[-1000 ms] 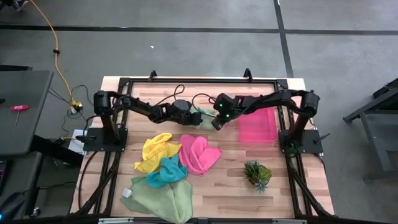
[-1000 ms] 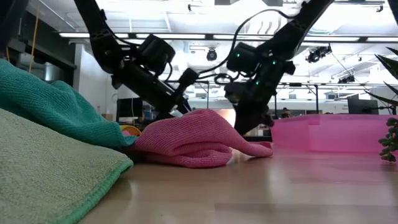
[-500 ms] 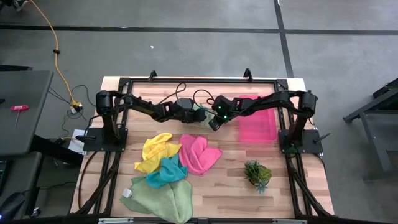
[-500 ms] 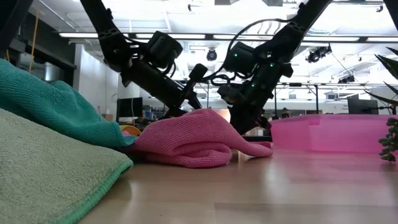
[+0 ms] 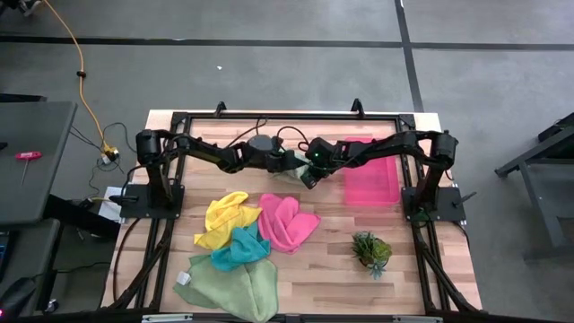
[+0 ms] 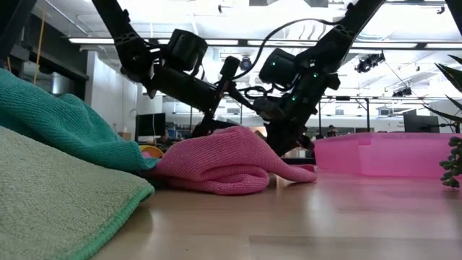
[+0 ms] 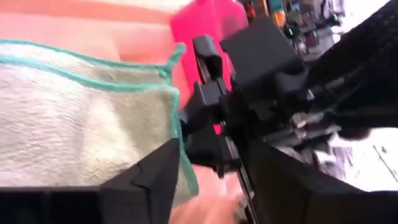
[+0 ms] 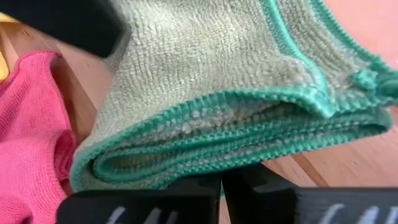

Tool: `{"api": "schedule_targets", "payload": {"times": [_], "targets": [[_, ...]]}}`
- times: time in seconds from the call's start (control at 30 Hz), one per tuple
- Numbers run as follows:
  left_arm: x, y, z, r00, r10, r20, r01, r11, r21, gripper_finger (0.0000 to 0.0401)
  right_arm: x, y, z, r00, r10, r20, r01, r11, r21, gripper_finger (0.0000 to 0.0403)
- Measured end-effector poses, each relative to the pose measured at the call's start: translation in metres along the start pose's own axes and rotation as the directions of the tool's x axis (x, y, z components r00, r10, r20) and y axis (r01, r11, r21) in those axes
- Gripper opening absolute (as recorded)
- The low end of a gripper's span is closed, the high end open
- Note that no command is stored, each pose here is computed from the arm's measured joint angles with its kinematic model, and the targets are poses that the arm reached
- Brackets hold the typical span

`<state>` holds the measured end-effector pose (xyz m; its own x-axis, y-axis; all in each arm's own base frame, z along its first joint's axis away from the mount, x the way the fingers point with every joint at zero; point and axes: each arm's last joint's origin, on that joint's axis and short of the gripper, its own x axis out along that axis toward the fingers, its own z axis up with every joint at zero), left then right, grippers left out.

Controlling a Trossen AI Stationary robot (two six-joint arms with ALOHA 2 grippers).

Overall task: Fold microfiber towels
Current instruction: Fold the top light green microfiber cloth

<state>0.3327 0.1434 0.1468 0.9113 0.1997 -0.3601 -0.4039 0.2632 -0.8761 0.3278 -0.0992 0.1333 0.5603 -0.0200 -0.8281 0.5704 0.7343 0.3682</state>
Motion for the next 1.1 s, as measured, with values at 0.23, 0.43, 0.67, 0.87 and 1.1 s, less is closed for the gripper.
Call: {"api": "schedule_targets", "payload": {"times": [0.23, 0.43, 0.67, 0.87, 1.1], "targets": [[-0.010, -0.002, 0.018, 0.982, -0.116, -0.146, 0.115, 0.993, -0.015, 0.0217, -0.010, -0.004, 0.002, 1.000, -0.009, -0.016, 0.009, 1.000, -0.022, 0.0000], [-0.020, -0.009, 0.028, 0.962, -0.180, -0.207, 0.187, 0.982, 0.012, 0.0211, -0.025, -0.007, 0.001, 0.998, -0.034, -0.048, 0.032, 0.998, -0.052, 0.0000], [-0.042, -0.021, 0.047, 0.956, -0.222, -0.193, 0.243, 0.965, 0.095, 0.0202, -0.046, -0.004, 0.006, 1.000, -0.012, -0.007, 0.011, 0.997, -0.075, 0.0000], [-0.069, -0.025, 0.056, 0.982, -0.089, -0.168, 0.135, 0.949, 0.286, 0.0185, -0.074, -0.006, 0.012, 0.999, -0.001, 0.052, 0.005, 0.997, -0.080, 0.0000], [-0.078, -0.017, 0.036, 0.970, 0.179, -0.165, -0.062, 0.838, 0.543, 0.0110, -0.072, 0.005, 0.020, 0.986, 0.127, 0.112, -0.117, 0.989, -0.086, 0.0000]]}}
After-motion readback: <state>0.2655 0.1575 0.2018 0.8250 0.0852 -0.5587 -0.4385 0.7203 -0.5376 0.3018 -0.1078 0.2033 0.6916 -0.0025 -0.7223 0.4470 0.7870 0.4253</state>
